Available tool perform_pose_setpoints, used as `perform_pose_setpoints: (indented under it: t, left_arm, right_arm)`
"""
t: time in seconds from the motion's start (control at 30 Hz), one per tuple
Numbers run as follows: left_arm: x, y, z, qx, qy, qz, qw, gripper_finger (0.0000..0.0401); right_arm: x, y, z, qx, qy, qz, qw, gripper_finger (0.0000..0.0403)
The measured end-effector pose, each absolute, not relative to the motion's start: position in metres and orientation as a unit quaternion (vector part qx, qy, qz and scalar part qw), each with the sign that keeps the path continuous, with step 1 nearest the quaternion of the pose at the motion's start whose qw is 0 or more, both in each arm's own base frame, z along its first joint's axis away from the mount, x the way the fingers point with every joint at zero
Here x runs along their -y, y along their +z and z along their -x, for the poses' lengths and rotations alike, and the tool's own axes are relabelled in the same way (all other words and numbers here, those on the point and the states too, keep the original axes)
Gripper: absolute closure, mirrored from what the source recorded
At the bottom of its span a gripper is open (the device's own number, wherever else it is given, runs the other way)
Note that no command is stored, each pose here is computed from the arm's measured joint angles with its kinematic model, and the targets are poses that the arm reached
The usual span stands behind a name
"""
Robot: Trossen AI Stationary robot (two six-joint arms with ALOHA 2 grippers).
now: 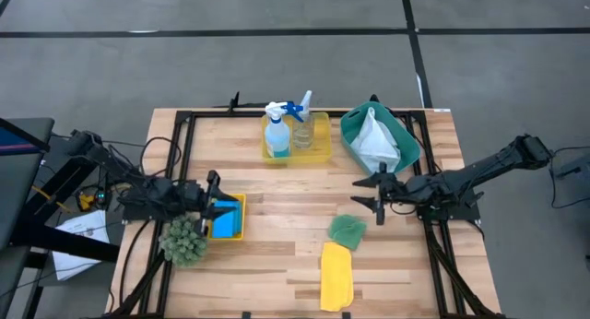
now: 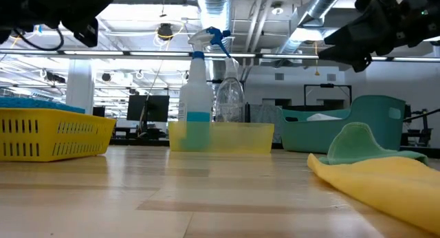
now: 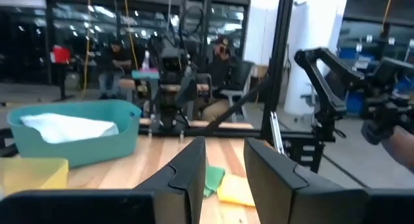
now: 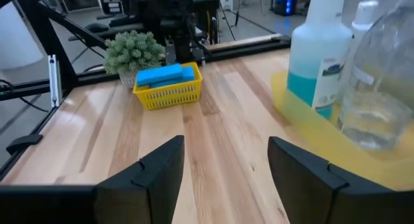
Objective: Pick & Place Kitchen Items
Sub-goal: Put the green microfiber cloth into the green bin
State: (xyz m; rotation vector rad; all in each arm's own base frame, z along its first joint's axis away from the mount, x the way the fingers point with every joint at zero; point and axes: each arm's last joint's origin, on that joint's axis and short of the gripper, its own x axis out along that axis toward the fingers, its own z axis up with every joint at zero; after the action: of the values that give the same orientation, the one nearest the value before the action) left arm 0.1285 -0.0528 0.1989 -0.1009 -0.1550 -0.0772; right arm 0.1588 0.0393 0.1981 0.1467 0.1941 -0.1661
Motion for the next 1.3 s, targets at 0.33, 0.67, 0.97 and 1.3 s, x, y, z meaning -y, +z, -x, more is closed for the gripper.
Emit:
perform_pose_setpoints:
  t: [0.33, 0.67, 0.97, 1.3]
  left_arm:
    - [0.051, 0.195, -0.126, 0.095, -0.024, 0.03, 0.995, 0.0297]
    - [0.036, 0.181, -0.128, 0.079, 0.021, -0.007, 0.997, 0.0297]
    - [0.03, 0.183, -0.122, 0.083, -0.021, -0.016, 0.996, 0.0297]
    - [0.024, 0.185, -0.102, 0.09, -0.015, -0.011, 0.996, 0.0297]
  right_arm:
    - [-0.045, 0.192, -0.166, -0.145, -0.063, -0.084, 0.984, 0.0189]
    - [-0.053, 0.194, -0.188, -0.179, -0.048, -0.047, 0.981, 0.0189]
    - [-0.055, 0.189, -0.192, -0.198, -0.048, -0.039, 0.978, 0.0189]
    - [-0.055, 0.189, -0.191, -0.198, -0.047, -0.036, 0.979, 0.0189]
